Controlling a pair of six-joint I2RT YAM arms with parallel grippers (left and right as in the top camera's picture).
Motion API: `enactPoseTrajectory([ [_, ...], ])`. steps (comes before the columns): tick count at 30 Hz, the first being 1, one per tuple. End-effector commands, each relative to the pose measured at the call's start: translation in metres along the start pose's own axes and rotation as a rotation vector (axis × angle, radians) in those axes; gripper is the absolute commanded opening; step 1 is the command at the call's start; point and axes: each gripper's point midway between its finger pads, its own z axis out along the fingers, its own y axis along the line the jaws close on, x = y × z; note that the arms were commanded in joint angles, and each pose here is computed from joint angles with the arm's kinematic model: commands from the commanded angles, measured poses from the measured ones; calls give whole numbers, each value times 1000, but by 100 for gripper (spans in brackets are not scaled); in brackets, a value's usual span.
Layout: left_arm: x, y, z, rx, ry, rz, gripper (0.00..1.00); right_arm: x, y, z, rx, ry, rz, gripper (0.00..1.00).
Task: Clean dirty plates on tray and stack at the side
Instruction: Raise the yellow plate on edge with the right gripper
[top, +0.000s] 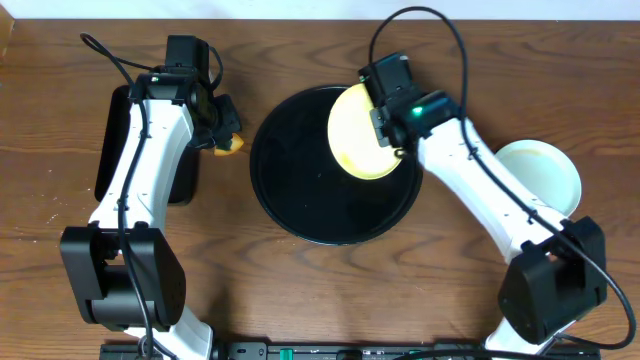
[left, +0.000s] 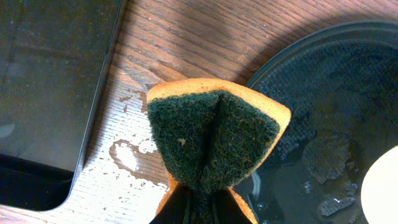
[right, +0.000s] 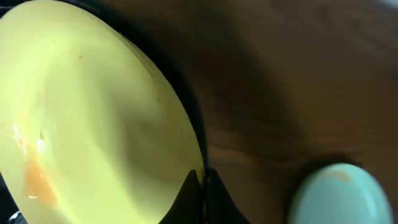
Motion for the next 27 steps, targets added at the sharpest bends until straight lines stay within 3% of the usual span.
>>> enactPoseTrajectory([
  [1,2,2,4,-4,11,6,8,-12,-19,-20,172,-83,37,1],
  [27,2,2,4,-4,11,6,8,-28,-11,-57,361,-248,75,1],
])
